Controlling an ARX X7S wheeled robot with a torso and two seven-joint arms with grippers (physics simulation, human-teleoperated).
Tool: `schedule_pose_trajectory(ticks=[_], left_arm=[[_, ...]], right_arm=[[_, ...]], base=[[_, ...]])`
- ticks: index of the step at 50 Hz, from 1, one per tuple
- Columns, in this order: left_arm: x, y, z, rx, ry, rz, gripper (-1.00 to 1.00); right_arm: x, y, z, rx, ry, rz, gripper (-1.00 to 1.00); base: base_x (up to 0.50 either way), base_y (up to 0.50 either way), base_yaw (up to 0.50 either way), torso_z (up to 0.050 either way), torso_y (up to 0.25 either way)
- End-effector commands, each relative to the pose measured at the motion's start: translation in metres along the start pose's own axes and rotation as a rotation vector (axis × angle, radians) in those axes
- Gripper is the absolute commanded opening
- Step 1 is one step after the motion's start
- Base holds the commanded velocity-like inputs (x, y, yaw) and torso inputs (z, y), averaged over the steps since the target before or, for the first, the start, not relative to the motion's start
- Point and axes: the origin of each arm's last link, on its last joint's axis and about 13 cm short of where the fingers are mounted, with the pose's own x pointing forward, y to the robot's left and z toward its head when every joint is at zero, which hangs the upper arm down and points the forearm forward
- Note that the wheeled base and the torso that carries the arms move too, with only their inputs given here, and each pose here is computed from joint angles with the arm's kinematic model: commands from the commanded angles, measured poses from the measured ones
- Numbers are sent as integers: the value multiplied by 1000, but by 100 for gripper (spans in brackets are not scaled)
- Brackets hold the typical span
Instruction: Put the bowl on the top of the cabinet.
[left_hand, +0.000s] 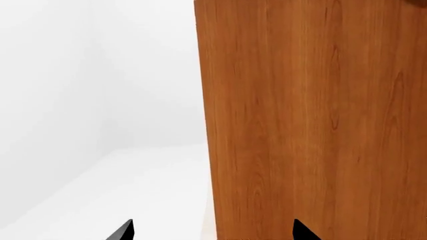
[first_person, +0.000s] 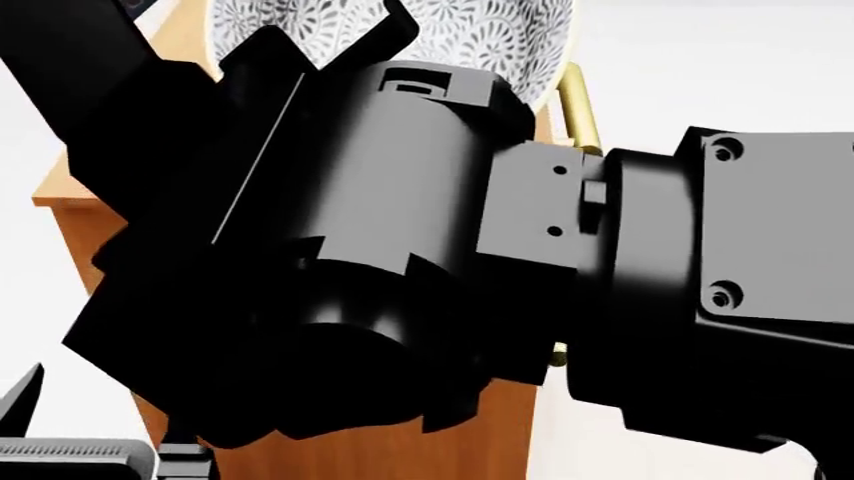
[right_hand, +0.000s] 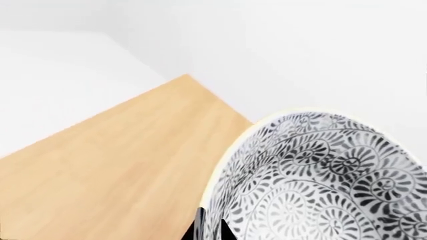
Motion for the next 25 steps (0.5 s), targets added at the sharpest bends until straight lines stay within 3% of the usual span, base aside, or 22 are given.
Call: schedule_pose_trajectory(ticks=[1, 7, 8, 25], left_arm=[[-1, 0, 0, 1, 1, -2, 100], [-1, 0, 0, -1, -1, 0, 100], [-1, 1, 0, -3, 0, 3, 100], [-2, 0, 1, -3, -2, 2, 100]], right_arm=[[9, 1, -3, 26, 16, 6, -100], [8, 5, -6, 27, 3, 9, -100], [8, 5, -7, 28, -1, 7, 100], [-9, -12, -3, 49, -37, -26, 100]], base=[[0, 0, 0, 0, 0], [2, 0, 0, 0, 0], [0, 0, 0, 0, 0], [0, 0, 0, 0, 0]])
